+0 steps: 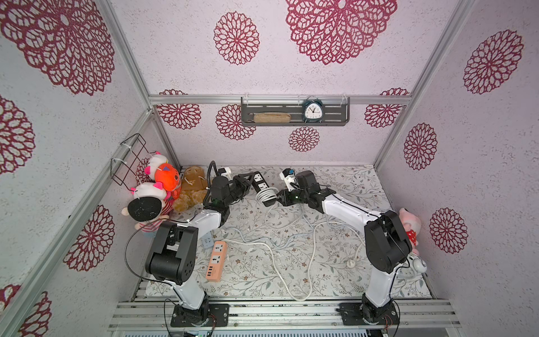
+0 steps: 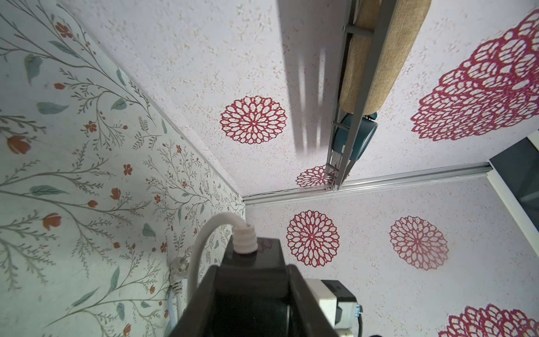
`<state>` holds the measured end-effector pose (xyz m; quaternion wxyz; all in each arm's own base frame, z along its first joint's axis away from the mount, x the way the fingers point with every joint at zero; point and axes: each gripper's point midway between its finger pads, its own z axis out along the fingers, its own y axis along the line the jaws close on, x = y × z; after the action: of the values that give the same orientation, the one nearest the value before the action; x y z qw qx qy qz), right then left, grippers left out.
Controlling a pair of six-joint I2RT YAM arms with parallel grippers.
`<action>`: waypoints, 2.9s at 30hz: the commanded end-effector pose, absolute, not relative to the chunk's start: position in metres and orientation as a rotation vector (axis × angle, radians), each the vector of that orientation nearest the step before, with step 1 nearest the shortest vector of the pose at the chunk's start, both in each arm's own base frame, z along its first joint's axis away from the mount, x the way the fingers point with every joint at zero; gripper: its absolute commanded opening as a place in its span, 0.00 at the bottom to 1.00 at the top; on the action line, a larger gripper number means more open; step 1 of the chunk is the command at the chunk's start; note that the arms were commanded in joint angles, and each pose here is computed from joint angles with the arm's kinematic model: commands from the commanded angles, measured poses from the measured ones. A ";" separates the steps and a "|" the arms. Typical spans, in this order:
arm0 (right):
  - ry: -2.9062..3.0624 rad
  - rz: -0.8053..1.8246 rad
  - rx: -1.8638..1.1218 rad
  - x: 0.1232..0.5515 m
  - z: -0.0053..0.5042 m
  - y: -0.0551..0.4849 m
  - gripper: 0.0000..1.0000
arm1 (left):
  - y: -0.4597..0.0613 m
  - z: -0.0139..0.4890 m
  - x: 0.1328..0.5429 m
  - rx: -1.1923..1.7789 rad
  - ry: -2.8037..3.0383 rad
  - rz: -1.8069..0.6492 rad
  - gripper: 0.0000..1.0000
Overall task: Unwrap the cord wrapped around the power strip
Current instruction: Unwrap the power cord from the power strip.
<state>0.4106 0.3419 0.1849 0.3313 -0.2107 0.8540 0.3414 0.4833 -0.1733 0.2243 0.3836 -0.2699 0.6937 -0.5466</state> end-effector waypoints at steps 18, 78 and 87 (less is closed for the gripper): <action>1.987 0.828 -1.013 0.358 0.266 0.332 0.00 | -0.143 0.246 0.551 -0.939 1.554 -1.321 0.00; 2.381 0.503 -0.867 0.420 0.141 0.228 0.00 | -0.008 0.238 0.527 -1.183 1.155 -1.327 0.00; 2.365 0.444 -0.631 0.489 0.164 0.198 0.00 | 0.016 0.238 0.476 -1.222 1.143 -1.304 0.00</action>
<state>0.4644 0.2046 0.1308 0.2762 -0.2651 0.9065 0.1783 0.4883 0.0115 0.2011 0.4703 -0.5244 0.5061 -0.4977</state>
